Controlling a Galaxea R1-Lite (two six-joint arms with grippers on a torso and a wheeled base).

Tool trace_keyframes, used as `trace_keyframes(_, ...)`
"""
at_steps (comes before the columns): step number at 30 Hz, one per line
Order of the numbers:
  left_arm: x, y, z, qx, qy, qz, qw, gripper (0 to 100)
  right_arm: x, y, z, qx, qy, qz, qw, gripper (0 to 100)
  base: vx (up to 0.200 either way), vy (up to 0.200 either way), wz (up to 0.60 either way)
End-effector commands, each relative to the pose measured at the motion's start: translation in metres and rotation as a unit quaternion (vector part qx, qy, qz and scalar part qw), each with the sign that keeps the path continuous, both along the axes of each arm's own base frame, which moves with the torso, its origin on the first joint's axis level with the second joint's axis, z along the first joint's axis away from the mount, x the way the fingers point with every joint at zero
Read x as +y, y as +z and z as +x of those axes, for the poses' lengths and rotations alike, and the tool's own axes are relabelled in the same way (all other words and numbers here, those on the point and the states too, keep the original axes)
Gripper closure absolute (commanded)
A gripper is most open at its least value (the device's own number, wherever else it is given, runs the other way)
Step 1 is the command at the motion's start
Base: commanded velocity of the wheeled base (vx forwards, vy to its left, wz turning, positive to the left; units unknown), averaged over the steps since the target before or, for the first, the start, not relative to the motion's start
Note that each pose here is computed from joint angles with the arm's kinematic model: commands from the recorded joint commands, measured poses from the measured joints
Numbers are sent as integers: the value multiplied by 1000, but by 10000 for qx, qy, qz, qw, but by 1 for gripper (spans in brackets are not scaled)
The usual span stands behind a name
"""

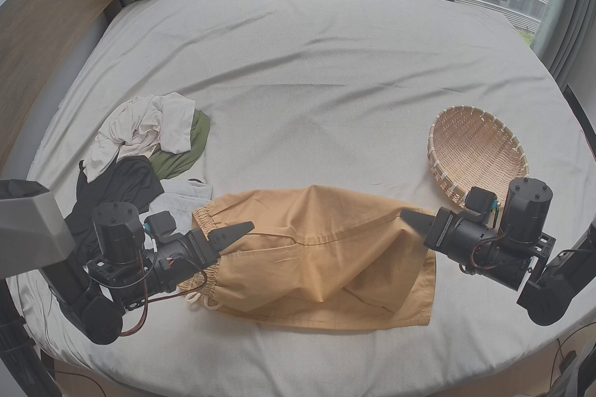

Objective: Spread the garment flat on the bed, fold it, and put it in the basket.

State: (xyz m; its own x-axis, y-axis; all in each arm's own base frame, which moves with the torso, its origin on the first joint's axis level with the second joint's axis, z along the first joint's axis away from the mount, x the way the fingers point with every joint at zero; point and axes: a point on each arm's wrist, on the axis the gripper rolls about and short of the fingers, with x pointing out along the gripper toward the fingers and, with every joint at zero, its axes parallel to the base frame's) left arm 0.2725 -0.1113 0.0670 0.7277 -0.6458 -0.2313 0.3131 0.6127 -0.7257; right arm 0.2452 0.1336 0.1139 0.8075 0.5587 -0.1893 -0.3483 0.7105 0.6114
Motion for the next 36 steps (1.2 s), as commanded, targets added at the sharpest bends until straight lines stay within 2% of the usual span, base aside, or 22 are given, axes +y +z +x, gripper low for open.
trace_keyframes(1,-5,-5,2,52,-59,23,10000,0,0,0,0,8,6,-3,10000,100,0,0,0)
trace_keyframes(8,-8,-7,4,59,-97,26,9999,0,0,-2,-1,43,3,-5,10000,100,0,0,0)
trace_keyframes(9,-8,-8,4,68,-91,39,9999,100,0,-2,-1,43,3,-5,10000,100,0,0,0)
trace_keyframes(18,-7,-8,1,-27,-102,15,9999,100,0,-1,0,23,-5,6,10000,100,0,0,0)
trace_keyframes(22,-2,0,3,-360,-16,-117,9993,100,-1,0,1,-2,-19,11,10000,100,0,0,0)
trace_keyframes(26,0,1,4,-432,23,-142,9990,100,-1,1,2,-19,-33,12,10000,100,0,0,0)
trace_keyframes(27,-1,0,4,-442,12,-131,9989,0,-1,1,2,-26,-25,15,10000,100,0,0,0)
trace_keyframes(36,-11,-12,-3,-432,-252,62,9987,0,0,2,3,-47,-25,26,10000,100,0,0,0)
